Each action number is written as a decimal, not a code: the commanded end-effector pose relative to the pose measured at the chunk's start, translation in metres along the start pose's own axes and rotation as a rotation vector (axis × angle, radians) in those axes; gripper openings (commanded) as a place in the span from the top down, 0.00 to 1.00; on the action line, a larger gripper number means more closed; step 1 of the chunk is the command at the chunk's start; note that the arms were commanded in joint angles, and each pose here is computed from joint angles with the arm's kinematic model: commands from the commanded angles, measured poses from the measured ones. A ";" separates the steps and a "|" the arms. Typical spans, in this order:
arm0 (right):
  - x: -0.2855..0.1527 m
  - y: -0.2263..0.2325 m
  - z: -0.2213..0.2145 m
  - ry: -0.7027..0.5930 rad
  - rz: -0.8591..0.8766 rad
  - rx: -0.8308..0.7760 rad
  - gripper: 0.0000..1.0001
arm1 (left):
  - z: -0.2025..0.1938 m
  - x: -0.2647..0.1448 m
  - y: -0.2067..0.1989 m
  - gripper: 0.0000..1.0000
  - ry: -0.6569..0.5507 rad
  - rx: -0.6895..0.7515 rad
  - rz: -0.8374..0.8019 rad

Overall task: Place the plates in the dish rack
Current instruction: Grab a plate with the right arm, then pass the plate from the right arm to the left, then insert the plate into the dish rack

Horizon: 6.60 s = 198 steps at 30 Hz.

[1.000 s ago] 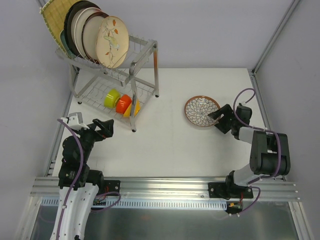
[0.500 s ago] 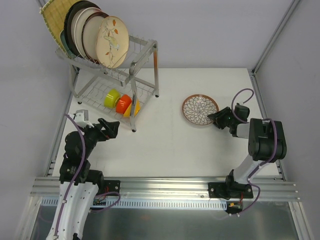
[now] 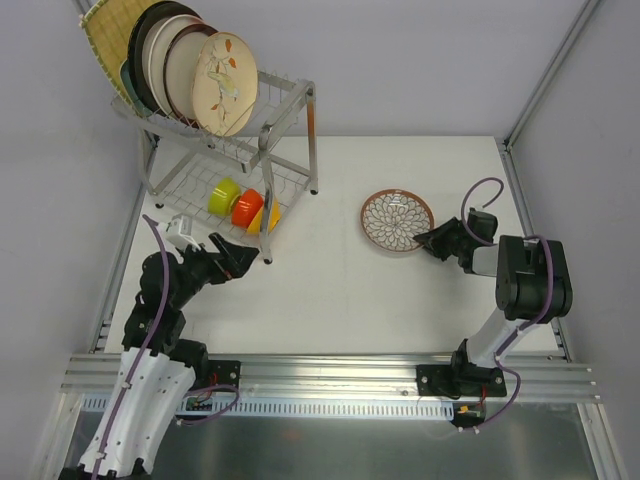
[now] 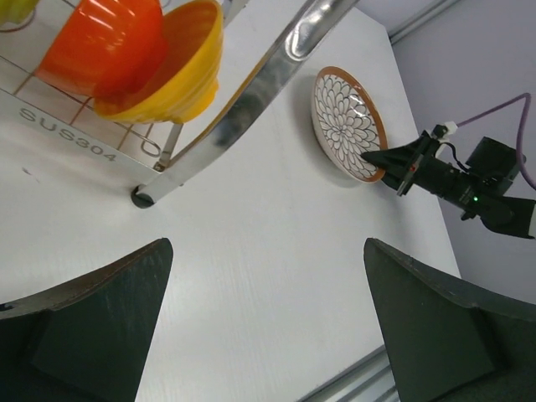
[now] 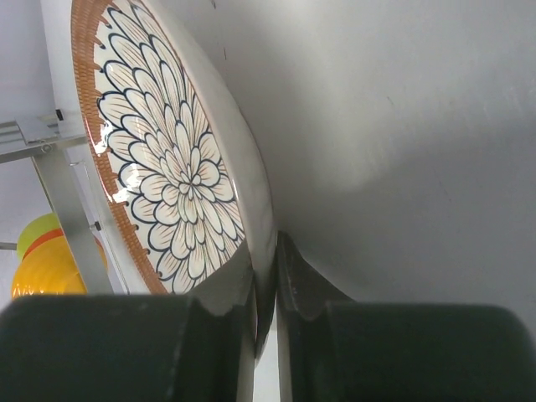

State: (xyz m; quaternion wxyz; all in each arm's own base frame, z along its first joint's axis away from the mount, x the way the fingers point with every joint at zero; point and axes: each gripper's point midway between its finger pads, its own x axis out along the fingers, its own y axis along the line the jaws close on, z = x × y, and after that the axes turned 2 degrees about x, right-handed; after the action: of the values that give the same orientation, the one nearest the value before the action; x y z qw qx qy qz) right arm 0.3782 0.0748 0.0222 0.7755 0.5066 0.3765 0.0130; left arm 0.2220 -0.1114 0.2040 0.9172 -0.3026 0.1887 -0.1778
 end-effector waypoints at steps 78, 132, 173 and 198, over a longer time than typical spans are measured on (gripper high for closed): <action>-0.110 0.126 -0.186 0.415 0.469 -0.564 0.75 | -0.036 0.050 -0.110 1.00 0.031 0.173 0.053; -0.216 0.164 -0.081 -0.148 0.380 -0.793 0.00 | 0.308 0.035 -0.320 1.00 -0.717 0.987 -0.058; -0.200 0.163 -0.076 -0.077 0.316 -0.791 0.01 | 0.389 0.045 -0.194 1.00 -0.718 1.099 0.459; -0.197 0.162 -0.077 -0.072 0.320 -0.780 0.00 | 0.370 0.070 -0.174 1.00 -0.642 1.242 0.322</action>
State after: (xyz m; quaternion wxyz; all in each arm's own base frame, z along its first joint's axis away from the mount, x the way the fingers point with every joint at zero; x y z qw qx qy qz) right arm 0.2463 0.1328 0.2257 0.9037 0.2327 0.2649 0.2428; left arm 0.4388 -0.1054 0.5009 0.9548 0.2849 -0.0741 -0.0416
